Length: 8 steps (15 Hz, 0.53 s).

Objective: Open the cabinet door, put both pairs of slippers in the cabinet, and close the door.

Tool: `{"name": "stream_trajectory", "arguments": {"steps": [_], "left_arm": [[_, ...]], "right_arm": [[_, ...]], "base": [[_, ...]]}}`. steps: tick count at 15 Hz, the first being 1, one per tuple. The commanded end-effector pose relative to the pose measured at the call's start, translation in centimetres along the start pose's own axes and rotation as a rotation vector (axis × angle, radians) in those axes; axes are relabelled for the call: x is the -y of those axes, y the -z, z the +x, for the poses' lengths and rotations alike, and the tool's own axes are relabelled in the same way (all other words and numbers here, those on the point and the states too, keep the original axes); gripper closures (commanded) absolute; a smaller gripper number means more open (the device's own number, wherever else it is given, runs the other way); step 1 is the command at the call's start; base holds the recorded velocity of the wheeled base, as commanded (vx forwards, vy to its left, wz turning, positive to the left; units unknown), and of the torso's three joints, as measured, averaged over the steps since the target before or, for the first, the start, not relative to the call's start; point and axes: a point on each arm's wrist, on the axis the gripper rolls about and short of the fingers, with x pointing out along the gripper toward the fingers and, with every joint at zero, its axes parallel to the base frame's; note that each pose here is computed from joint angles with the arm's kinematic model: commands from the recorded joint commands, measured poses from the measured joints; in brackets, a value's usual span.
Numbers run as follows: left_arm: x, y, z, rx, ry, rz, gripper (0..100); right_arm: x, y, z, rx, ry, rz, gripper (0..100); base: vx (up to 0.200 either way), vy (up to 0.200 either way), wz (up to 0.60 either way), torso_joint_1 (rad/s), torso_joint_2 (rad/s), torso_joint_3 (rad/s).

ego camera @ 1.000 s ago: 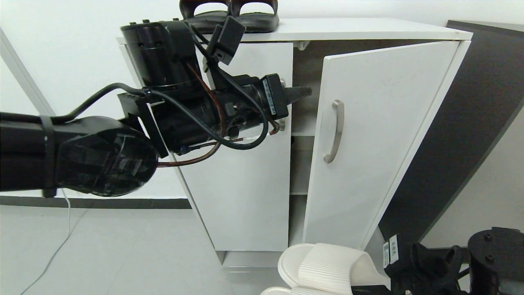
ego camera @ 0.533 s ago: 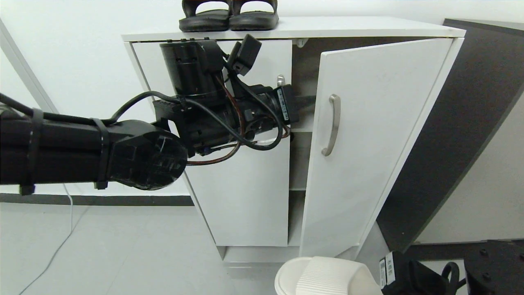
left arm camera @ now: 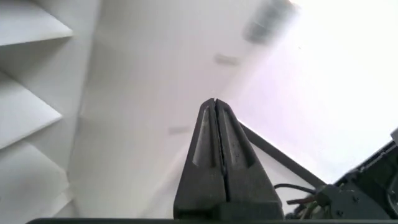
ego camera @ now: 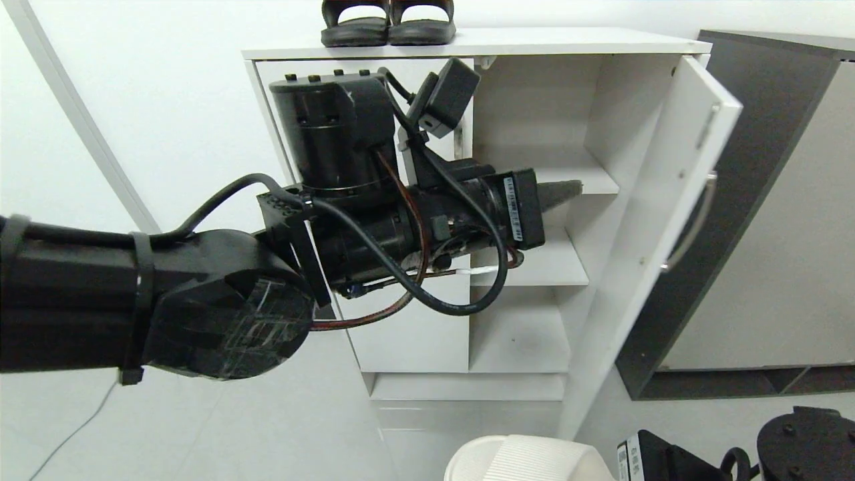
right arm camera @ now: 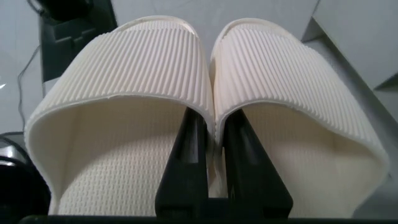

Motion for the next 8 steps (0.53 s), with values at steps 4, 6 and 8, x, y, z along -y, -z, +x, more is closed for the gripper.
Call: {"name": "stream_trajectory", "arguments": {"steps": [4,6,8], "left_arm": [[-1.4,-1.9,-1.7,0.086,-0.083,0.039,100],[-2.1,-3.4,-5.0,0.133,-0.182,0.057,100],[-1.9,-3.0,-11.0,0.132,-0.304,0.114,100]], "right_arm": [[0.6,-0.3,0.5,0.004,0.041,0.007,100],[1.9,-0.9,1.0,0.015,0.153,0.026,100],[3.6,-2.3,1.4,0.053,0.299,0.047,100]], "base": [[0.000,0.000,0.00,0.000,0.00,0.000],[0.000,0.000,0.00,0.000,0.00,0.000],[0.000,0.000,0.00,0.000,0.00,0.000]]}}
